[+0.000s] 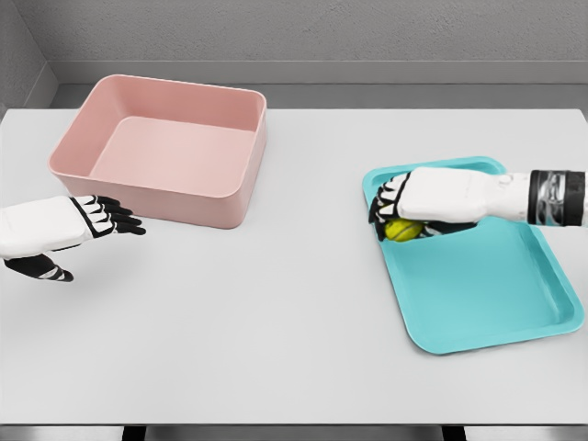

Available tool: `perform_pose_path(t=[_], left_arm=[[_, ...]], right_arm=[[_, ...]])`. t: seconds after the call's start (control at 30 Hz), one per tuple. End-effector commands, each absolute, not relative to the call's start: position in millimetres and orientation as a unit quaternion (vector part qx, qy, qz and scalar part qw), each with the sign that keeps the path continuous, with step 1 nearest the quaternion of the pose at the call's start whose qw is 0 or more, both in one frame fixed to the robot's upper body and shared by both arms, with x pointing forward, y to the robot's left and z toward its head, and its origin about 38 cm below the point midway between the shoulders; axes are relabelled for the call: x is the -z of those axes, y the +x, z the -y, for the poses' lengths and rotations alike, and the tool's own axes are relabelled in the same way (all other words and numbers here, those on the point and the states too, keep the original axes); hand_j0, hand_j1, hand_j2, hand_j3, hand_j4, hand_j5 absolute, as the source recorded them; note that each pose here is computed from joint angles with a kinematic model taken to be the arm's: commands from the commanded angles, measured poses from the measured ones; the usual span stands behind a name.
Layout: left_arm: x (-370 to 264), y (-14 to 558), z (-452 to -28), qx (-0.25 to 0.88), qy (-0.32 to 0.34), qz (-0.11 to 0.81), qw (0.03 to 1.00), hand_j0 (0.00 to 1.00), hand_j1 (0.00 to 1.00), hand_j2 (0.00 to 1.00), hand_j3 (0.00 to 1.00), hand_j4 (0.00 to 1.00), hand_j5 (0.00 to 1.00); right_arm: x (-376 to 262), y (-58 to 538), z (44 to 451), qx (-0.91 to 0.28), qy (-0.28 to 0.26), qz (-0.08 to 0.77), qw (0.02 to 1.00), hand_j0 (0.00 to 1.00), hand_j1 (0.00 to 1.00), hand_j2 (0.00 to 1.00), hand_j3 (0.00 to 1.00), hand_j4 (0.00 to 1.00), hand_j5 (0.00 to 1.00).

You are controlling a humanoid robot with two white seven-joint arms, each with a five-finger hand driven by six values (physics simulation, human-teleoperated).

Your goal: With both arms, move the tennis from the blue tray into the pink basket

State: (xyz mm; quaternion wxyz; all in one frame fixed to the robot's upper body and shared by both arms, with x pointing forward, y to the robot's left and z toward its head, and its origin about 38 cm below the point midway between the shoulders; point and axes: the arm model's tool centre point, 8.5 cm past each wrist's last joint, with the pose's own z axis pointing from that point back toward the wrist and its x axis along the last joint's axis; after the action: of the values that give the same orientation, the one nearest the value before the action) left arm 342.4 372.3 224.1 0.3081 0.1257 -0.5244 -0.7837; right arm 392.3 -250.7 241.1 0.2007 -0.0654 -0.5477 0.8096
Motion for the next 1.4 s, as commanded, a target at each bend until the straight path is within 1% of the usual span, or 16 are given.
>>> perform_pose_path(t=[0.0, 0.03, 0.07, 0.2, 0.27, 0.33, 0.5, 0.67, 0.83, 0.93, 1.17, 1.37], left_arm=[[-224.6, 342.7, -372.3, 0.782, 0.125, 0.526, 0.31, 1.0, 1.0, 1.0, 1.0, 1.0, 1.0], [-224.6, 342.7, -372.3, 0.782, 0.125, 0.526, 0.31, 1.0, 1.0, 1.0, 1.0, 1.0, 1.0], [-224.5, 342.7, -372.4, 0.782, 0.125, 0.526, 0.31, 1.0, 1.0, 1.0, 1.0, 1.0, 1.0], [-224.0, 342.4, -372.4, 0.782, 0.124, 0.526, 0.31, 1.0, 1.0, 1.0, 1.0, 1.0, 1.0], [-223.8, 342.5, -372.0, 0.782, 0.124, 0.526, 0.31, 1.0, 1.0, 1.0, 1.0, 1.0, 1.0], [-223.8, 342.5, -372.0, 0.782, 0.124, 0.526, 0.31, 1.0, 1.0, 1.0, 1.0, 1.0, 1.0], [-223.3, 342.7, -371.1, 0.781, 0.123, 0.527, 0.31, 1.0, 1.0, 1.0, 1.0, 1.0, 1.0], [-222.8, 342.4, -371.1, 0.782, 0.123, 0.527, 0.31, 1.0, 1.0, 1.0, 1.0, 1.0, 1.0], [-222.8, 342.4, -371.1, 0.782, 0.123, 0.527, 0.31, 1.0, 1.0, 1.0, 1.0, 1.0, 1.0], [-222.9, 342.2, -370.7, 0.782, 0.122, 0.527, 0.31, 1.0, 1.0, 1.0, 1.0, 1.0, 1.0], [-222.8, 342.4, -371.1, 0.782, 0.123, 0.527, 0.31, 1.0, 1.0, 1.0, 1.0, 1.0, 1.0], [-222.8, 342.4, -371.1, 0.782, 0.123, 0.527, 0.31, 1.0, 1.0, 1.0, 1.0, 1.0, 1.0]], right_arm=[[-240.1, 388.3, 229.4, -0.805, -0.05, 0.562, 0.182, 0.41, 0.41, 0.41, 0.41, 0.41, 0.41], [-240.9, 386.8, 225.4, -0.805, -0.048, 0.564, 0.176, 0.41, 0.41, 0.41, 0.41, 0.41, 0.41], [-244.1, 387.1, 213.3, -0.801, -0.043, 0.574, 0.164, 0.41, 0.41, 0.41, 0.41, 0.41, 0.41], [-232.0, 383.3, 181.1, -0.807, -0.023, 0.574, 0.137, 0.41, 0.41, 0.41, 0.41, 0.41, 0.41], [-225.9, 379.0, 153.2, -0.808, -0.008, 0.578, 0.112, 0.41, 0.41, 0.41, 0.41, 0.41, 0.41], [-219.4, 374.3, 135.9, -0.807, 0.009, 0.582, 0.102, 0.41, 0.41, 0.41, 0.41, 0.41, 0.41], [-211.2, 366.5, 95.3, -0.806, 0.025, 0.587, 0.069, 0.41, 0.41, 0.41, 0.41, 0.41, 0.41], [-193.7, 381.2, 73.6, -0.81, 0.033, 0.58, 0.085, 0.41, 0.41, 0.41, 0.41, 0.41, 0.41], [-177.4, 383.5, 53.1, -0.814, 0.045, 0.572, 0.09, 0.41, 0.41, 0.41, 0.41, 0.41, 0.41], [-173.7, 386.7, 47.5, -0.814, 0.047, 0.571, 0.095, 0.42, 0.42, 0.42, 0.42, 0.42, 0.42], [-158.3, 390.2, 44.4, -0.824, 0.051, 0.555, 0.106, 0.42, 0.42, 0.42, 0.42, 0.42, 0.42], [-151.4, 393.5, 47.7, -0.828, 0.049, 0.547, 0.115, 0.44, 0.44, 0.44, 0.44, 0.44, 0.44]])
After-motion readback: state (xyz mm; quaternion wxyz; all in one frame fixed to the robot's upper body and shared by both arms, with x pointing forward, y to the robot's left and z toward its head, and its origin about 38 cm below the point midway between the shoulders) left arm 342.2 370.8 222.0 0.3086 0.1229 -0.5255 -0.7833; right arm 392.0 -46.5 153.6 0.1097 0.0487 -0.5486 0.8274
